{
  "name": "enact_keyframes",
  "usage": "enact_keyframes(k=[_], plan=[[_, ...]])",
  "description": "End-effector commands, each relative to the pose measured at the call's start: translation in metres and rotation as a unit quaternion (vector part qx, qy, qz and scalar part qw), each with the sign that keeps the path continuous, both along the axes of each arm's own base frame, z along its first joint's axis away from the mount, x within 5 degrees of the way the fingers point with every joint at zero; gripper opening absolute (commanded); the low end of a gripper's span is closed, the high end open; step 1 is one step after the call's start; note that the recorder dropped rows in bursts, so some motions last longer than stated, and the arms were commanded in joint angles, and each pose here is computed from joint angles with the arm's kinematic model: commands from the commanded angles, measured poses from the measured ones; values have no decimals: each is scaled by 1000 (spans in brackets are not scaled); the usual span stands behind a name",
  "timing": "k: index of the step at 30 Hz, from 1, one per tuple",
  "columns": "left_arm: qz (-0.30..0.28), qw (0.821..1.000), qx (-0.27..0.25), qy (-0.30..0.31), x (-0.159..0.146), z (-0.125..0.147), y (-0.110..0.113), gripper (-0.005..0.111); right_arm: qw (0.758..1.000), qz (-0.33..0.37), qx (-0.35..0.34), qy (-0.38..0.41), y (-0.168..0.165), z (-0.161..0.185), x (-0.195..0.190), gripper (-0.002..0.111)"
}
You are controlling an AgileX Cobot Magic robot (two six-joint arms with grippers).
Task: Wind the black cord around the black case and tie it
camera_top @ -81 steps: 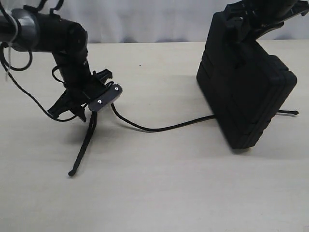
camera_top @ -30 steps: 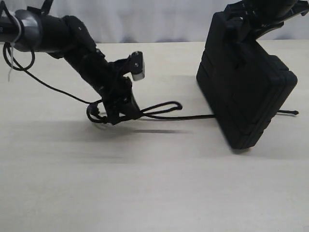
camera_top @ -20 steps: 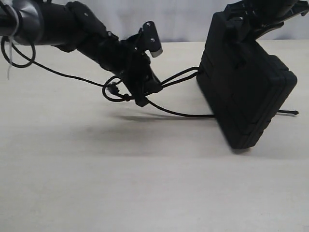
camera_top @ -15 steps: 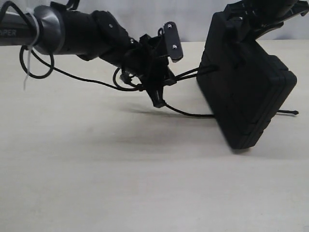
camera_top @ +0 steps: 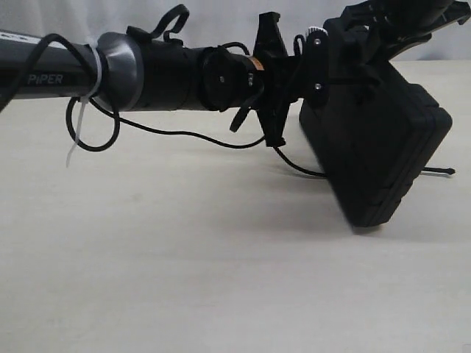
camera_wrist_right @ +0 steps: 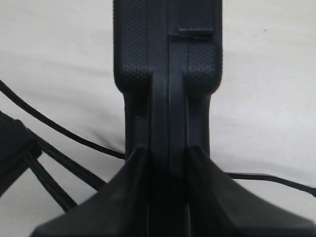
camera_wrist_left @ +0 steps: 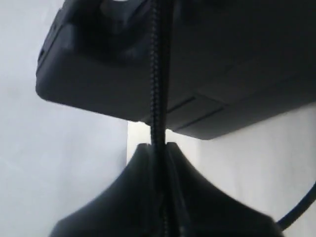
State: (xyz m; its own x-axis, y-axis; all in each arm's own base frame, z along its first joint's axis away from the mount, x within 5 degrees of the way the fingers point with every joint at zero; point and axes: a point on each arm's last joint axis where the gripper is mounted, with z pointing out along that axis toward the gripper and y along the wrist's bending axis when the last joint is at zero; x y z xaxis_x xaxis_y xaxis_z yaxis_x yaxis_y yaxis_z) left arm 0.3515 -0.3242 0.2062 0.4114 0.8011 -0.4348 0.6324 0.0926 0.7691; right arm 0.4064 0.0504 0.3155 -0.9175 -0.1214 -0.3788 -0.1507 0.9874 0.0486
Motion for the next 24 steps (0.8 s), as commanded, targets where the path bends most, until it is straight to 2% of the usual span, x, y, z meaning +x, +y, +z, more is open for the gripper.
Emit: enact_keyframes(k=[1,12,24], plan=[[-8,999,-13,-36,-7,7,-12,0,1000,8,0,14,-1,-3,-2,4],[-39,997,-21,-63,-29,11,-35,0,1000,8,1,14,0,-3,-2,4],[-55,995,-32,-74,-44,14,-49,0,1000,8,12,16,2,-3,-2,4]])
